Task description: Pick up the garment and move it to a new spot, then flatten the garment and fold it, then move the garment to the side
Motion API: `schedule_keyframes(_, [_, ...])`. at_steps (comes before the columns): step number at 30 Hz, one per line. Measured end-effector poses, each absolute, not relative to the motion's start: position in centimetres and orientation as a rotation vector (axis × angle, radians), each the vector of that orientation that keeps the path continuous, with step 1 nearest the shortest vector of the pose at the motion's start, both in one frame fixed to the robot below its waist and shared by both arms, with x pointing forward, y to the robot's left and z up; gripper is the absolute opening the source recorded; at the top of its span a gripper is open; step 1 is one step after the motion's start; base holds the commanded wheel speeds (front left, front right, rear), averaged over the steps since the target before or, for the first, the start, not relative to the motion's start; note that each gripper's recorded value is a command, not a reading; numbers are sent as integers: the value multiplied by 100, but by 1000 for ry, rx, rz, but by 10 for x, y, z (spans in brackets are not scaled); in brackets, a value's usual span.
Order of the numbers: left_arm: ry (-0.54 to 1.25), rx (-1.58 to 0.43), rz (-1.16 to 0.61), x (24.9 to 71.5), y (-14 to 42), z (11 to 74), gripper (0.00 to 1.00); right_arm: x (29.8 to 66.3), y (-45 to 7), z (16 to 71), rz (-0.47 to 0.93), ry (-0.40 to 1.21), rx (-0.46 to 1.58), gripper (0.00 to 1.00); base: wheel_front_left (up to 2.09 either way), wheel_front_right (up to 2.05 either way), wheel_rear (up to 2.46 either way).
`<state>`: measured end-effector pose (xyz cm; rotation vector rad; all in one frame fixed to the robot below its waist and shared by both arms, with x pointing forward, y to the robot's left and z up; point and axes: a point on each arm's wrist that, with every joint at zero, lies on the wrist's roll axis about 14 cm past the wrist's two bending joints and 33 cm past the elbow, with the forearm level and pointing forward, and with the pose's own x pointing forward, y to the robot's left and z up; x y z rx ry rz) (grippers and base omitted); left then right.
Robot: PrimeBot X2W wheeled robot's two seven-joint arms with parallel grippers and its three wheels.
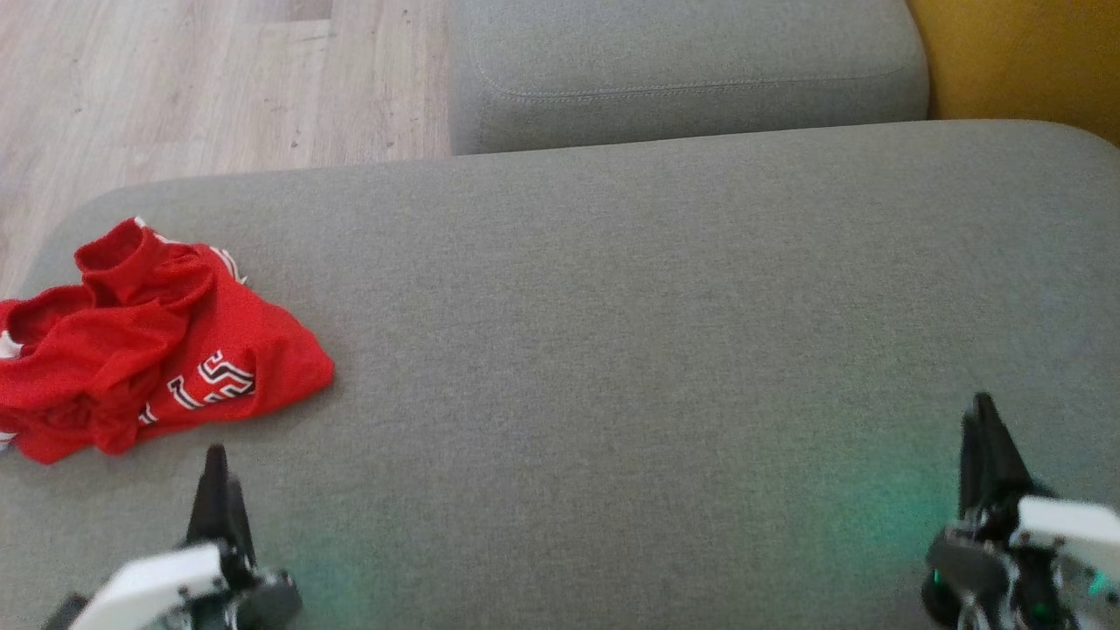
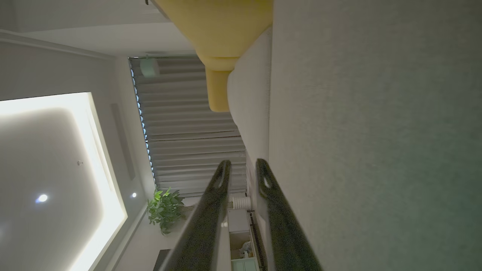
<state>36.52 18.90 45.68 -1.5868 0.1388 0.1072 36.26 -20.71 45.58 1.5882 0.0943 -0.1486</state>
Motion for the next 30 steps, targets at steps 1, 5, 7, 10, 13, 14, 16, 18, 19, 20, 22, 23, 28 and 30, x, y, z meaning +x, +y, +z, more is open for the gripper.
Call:
schedule_keyframes(1, [162, -1588, 130, 360, 188, 447, 100, 357, -207, 446, -174, 117, 1591, 100, 0, 0, 0])
schedule_keyframes(5, [204, -1589, 177, 347, 187, 429, 100, 344, -206, 428, -219, 161, 1591, 100, 0, 0, 0])
schedule_keyframes(7, [203, -1586, 180, 346, 187, 429, 100, 344, -204, 429, -217, 161, 1586, 100, 0, 0, 0])
schedule_keyframes(10, [197, -1555, 172, 349, 187, 432, 100, 347, -202, 432, -202, 160, 1564, 100, 0, 0, 0])
schedule_keyframes(13, [191, -1530, 168, 349, 187, 434, 100, 347, -201, 432, -200, 165, 1535, 100, 0, 0, 0])
schedule_keyframes(14, [190, -1520, 164, 350, 187, 435, 100, 347, -201, 432, -202, 162, 1522, 100, 0, 0, 0])
schedule_keyframes(16, [189, -1492, 161, 350, 187, 436, 100, 348, -201, 433, -195, 165, 1497, 100, 0, 0, 0])
schedule_keyframes(18, [195, -1468, 159, 351, 186, 437, 100, 348, -201, 435, -193, 158, 1469, 100, 0, 0, 0])
schedule_keyframes(19, [192, -1454, 157, 351, 186, 438, 100, 349, -201, 436, -187, 158, 1453, 100, 0, 0, 0])
schedule_keyframes(20, [194, -1438, 157, 351, 186, 438, 100, 349, -201, 437, -186, 155, 1437, 100, 0, 0, 0])
schedule_keyframes(22, [197, -1411, 155, 352, 185, 439, 100, 350, -200, 439, -175, 156, 1407, 100, 0, 0, 0])
schedule_keyframes(23, [199, -1398, 149, 352, 183, 440, 100, 350, -199, 440, -172, 154, 1388, 100, 0, 0, 0])
schedule_keyframes(28, [193, -1343, 140, 353, 182, 445, 100, 351, -196, 443, -151, 157, 1315, 100, 0, 0, 0])
schedule_keyframes(30, [194, -1323, 133, 353, 180, 446, 100, 352, -194, 445, -141, 156, 1293, 100, 0, 0, 0])
